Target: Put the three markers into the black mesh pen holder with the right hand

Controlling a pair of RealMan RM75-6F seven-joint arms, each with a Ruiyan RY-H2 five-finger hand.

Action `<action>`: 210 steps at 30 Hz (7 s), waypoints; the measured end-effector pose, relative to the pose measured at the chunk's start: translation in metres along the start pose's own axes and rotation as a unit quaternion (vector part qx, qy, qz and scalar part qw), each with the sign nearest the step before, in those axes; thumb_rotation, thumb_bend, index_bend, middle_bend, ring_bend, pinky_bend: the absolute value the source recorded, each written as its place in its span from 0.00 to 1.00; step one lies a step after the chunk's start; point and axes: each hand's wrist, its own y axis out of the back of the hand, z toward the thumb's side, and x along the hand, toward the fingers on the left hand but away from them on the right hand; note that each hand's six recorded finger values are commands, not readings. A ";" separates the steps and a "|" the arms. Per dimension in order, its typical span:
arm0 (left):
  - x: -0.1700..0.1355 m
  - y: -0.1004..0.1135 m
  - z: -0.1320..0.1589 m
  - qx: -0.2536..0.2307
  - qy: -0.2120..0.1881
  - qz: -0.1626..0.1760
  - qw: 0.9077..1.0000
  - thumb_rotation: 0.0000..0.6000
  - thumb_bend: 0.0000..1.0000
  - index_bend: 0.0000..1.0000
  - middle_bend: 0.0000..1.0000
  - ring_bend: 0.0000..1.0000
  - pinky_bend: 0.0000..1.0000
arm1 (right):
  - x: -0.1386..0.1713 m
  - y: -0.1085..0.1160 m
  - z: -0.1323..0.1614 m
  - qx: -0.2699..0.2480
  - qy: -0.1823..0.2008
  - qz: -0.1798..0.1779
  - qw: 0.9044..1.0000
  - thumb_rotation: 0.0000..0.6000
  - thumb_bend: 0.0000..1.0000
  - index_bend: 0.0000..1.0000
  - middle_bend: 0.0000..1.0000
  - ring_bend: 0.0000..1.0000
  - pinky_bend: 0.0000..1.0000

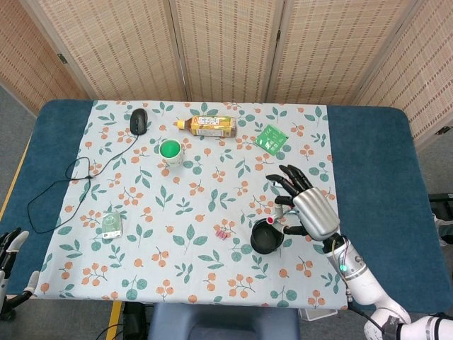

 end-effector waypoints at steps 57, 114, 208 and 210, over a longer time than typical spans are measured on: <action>0.000 -0.004 0.003 0.007 -0.002 -0.006 1.000 1.00 0.45 0.00 0.07 0.05 0.22 | 0.007 -0.001 -0.081 0.201 -0.110 0.132 0.965 1.00 0.20 0.38 0.03 0.00 0.00; 0.004 0.001 -0.005 -0.002 0.000 -0.005 1.000 1.00 0.45 0.00 0.07 0.05 0.22 | -0.043 -0.119 -0.146 0.217 -0.181 0.227 0.932 1.00 0.27 0.52 0.07 0.00 0.00; 0.003 0.000 -0.003 0.006 -0.002 0.004 1.000 1.00 0.45 0.00 0.07 0.05 0.22 | 0.017 -0.086 -0.052 -0.123 -0.070 0.068 0.988 1.00 0.10 0.00 0.00 0.00 0.00; 0.004 0.000 -0.003 0.006 -0.001 0.004 1.000 1.00 0.45 0.00 0.07 0.05 0.22 | 0.018 -0.080 -0.053 -0.113 -0.072 0.070 0.989 1.00 0.09 0.00 0.00 0.00 0.00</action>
